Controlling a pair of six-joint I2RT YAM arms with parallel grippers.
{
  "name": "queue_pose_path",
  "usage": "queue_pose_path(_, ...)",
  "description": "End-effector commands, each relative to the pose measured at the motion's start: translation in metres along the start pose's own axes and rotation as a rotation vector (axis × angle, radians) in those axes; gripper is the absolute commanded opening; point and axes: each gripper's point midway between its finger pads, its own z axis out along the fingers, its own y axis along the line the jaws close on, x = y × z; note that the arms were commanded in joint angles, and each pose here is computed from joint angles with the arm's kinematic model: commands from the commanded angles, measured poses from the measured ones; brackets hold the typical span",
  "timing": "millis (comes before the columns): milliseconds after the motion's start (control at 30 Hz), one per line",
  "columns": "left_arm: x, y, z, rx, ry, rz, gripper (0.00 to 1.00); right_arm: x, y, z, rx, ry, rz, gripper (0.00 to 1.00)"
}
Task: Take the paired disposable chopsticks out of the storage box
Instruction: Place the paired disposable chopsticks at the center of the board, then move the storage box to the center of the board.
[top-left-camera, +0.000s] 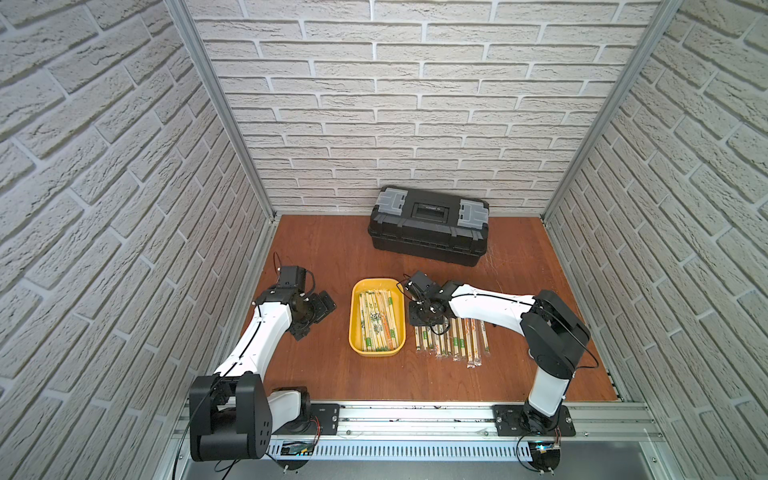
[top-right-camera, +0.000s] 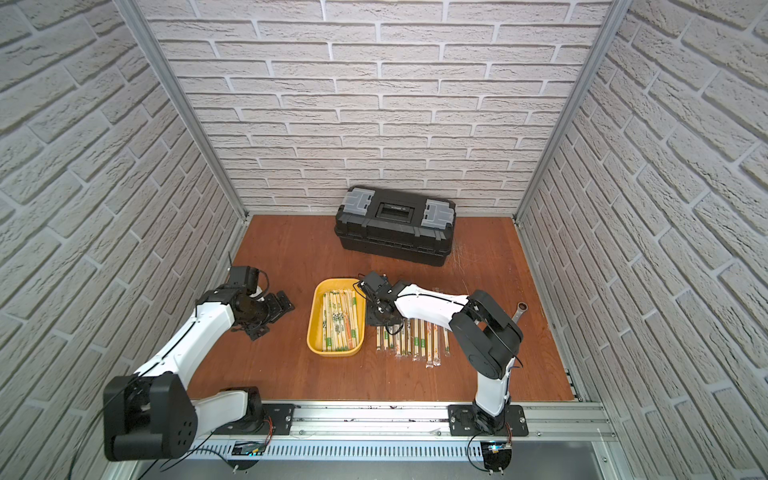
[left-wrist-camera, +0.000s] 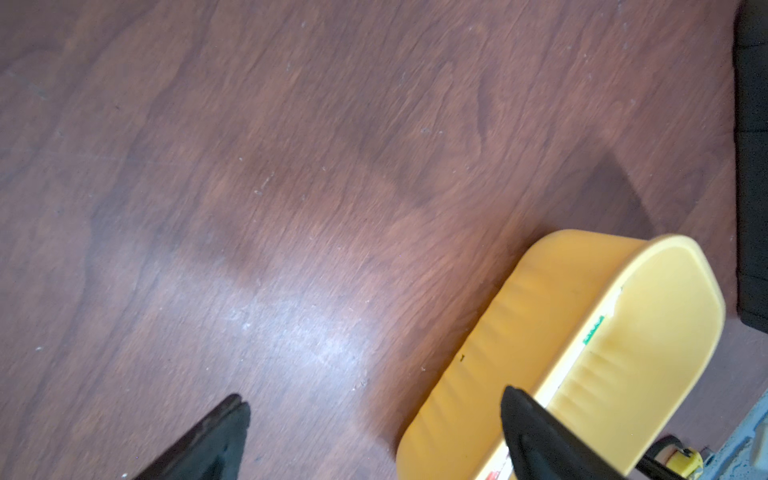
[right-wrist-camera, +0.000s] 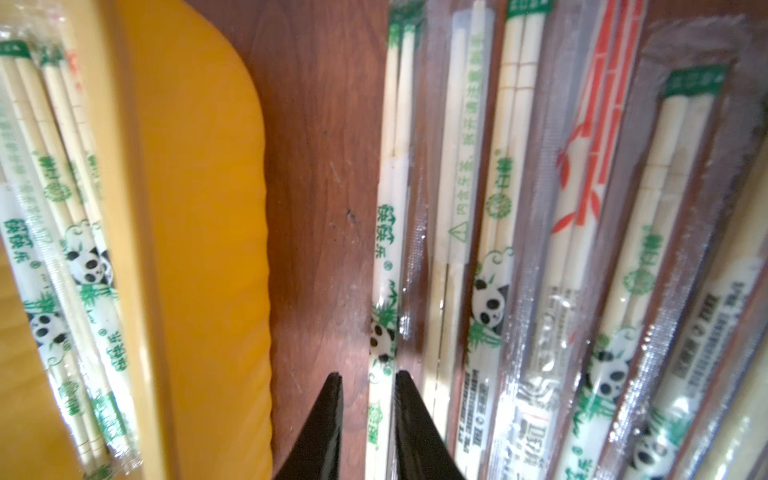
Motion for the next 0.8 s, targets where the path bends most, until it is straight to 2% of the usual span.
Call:
queue_pose_path(0,-0.005,-0.004,-0.003,-0.001,-0.015,0.021,0.98,-0.003,0.017,-0.014,-0.035,-0.017,-0.018,0.25)
queue_pose_path(367,-0.013,-0.012,-0.017,0.011,-0.037,0.05,0.98,-0.012,0.083,-0.01,-0.138,-0.006,-0.072,0.25)
queue_pose_path(767,-0.007,-0.035,-0.03,0.068,-0.037,0.095,0.98,-0.007,0.109,-0.002,-0.205,0.017,-0.083,0.25)
